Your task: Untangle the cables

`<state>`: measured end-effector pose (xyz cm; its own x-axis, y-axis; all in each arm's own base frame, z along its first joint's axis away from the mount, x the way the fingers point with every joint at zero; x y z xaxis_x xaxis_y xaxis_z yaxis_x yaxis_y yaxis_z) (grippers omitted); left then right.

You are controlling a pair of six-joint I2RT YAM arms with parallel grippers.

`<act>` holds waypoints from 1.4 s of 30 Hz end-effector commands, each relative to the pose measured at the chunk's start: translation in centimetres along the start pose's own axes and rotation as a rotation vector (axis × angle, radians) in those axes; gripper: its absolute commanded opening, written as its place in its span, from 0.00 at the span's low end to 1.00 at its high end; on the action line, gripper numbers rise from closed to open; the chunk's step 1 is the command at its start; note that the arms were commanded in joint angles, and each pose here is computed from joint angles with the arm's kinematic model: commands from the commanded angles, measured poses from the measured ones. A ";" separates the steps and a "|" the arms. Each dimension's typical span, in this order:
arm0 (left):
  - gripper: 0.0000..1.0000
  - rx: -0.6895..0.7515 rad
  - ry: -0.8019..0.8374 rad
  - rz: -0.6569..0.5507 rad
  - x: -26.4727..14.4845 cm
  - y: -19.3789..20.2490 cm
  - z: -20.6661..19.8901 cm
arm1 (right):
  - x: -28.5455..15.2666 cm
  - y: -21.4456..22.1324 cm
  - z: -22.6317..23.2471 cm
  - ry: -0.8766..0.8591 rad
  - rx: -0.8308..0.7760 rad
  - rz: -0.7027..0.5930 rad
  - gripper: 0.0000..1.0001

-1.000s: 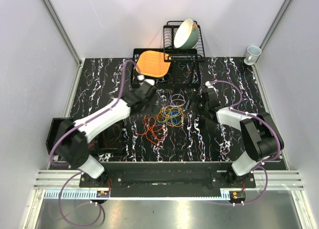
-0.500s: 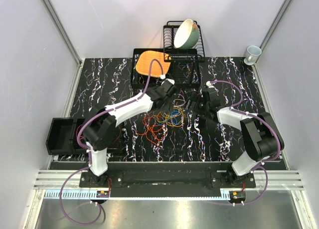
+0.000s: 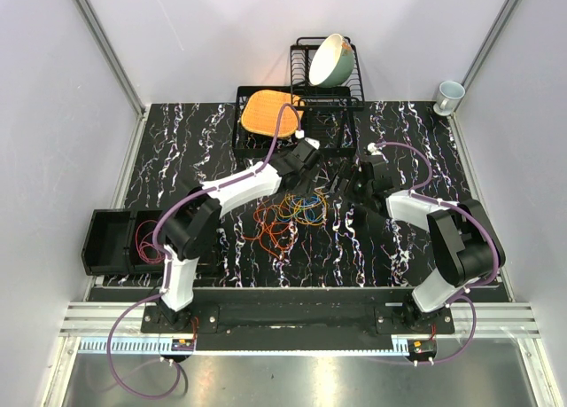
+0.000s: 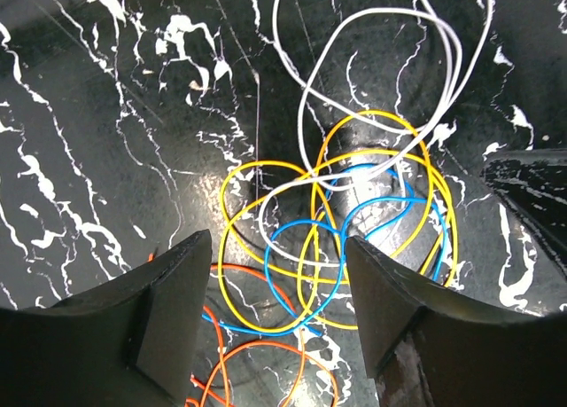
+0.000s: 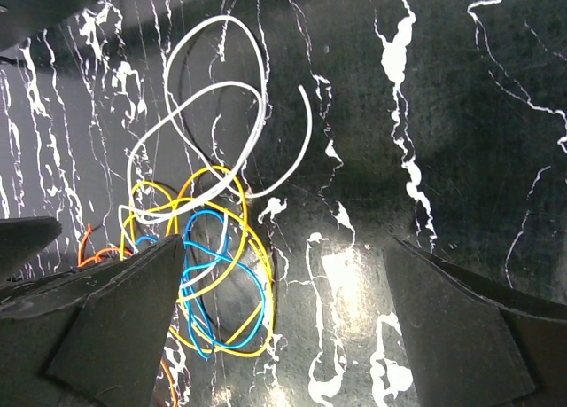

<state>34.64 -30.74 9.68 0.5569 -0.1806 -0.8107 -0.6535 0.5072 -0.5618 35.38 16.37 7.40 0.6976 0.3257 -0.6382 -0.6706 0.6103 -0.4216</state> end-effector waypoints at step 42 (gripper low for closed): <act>0.94 0.043 0.084 -0.225 0.0 -5.7 -0.2 | -1.1 -1.8 2.1 -0.163 -0.073 -0.121 1.00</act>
<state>36.08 -31.80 10.63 0.6021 -0.2869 -0.7450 -0.5543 0.5213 -0.6488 35.13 16.50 7.54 0.7608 0.3726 -0.5313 -0.6345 0.5988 -0.4887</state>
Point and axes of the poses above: each gripper's point midway between its finger pads, its own x axis out along the fingers, its own z axis along the line the jaws close on, y = z × x, the point moved 3 cm from there along -x, back along the fingers, and after that the axes turned 15 degrees about x, right-handed, at the moved point
